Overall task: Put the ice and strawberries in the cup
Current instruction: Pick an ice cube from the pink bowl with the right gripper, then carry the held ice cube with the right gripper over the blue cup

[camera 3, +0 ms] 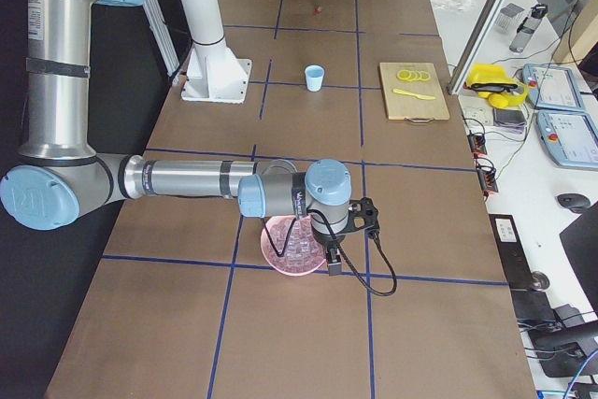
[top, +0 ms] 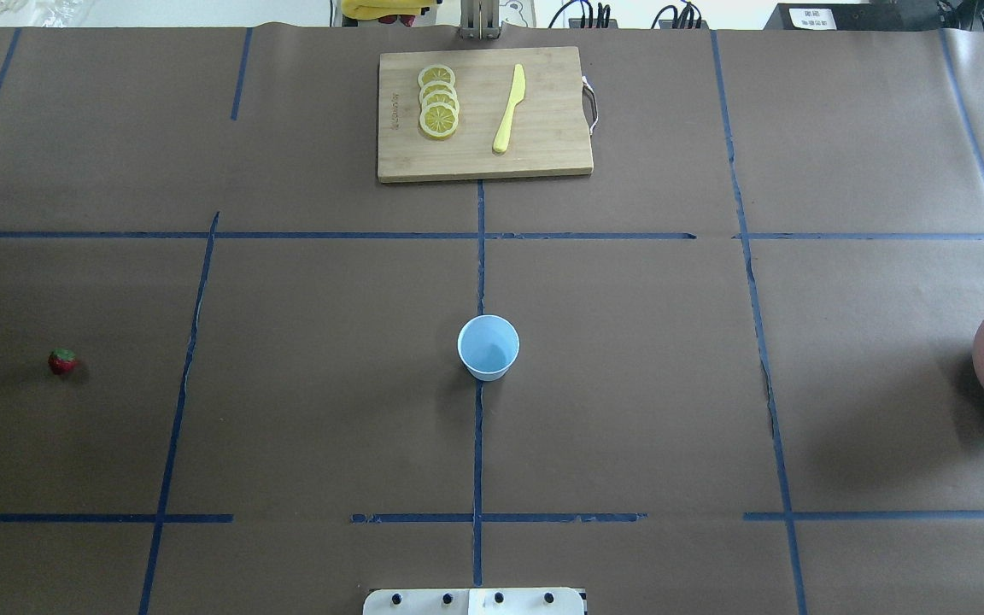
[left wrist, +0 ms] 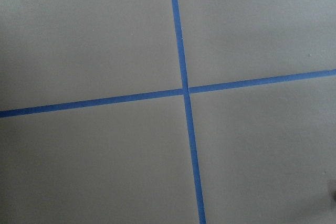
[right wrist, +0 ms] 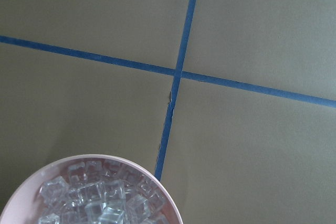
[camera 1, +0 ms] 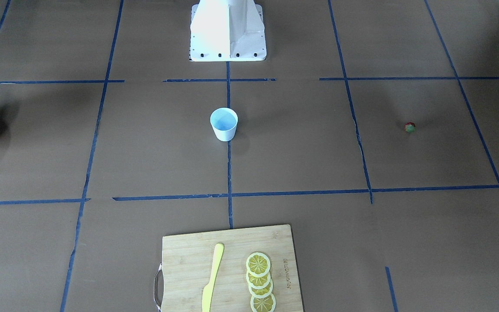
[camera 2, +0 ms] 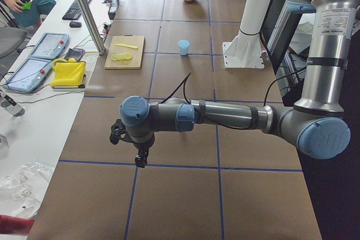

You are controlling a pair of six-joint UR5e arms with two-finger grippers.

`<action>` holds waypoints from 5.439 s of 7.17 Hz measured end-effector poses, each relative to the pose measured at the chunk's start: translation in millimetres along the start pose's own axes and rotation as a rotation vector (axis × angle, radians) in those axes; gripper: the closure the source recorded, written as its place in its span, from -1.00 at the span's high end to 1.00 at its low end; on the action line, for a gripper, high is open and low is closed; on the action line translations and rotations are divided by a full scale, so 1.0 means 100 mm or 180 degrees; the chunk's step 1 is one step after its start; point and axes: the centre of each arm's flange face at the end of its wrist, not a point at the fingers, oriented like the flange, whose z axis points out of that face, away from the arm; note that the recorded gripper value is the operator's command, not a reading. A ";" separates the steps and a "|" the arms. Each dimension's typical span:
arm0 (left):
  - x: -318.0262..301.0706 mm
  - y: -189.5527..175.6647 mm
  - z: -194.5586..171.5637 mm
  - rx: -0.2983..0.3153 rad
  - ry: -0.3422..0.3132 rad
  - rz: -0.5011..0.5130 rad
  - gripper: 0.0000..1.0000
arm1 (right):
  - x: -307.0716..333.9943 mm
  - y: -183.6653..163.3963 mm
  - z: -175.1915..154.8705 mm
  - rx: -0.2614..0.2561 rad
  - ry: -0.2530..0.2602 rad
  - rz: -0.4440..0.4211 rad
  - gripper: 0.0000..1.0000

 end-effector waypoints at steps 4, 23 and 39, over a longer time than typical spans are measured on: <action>0.06 -0.08 -0.04 0.0134 0.0004 0.0165 1.00 | -0.01 0.02 0.00 0.0031 -0.0065 0.0003 1.00; 0.11 -0.10 -0.08 0.0213 0.0014 0.0249 1.00 | -0.86 0.64 1.15 0.0124 0.0167 -0.0503 0.05; 0.17 -0.12 -0.08 0.0226 0.0191 0.0244 1.00 | -3.80 -1.10 0.61 0.0632 -0.0641 0.0098 -1.00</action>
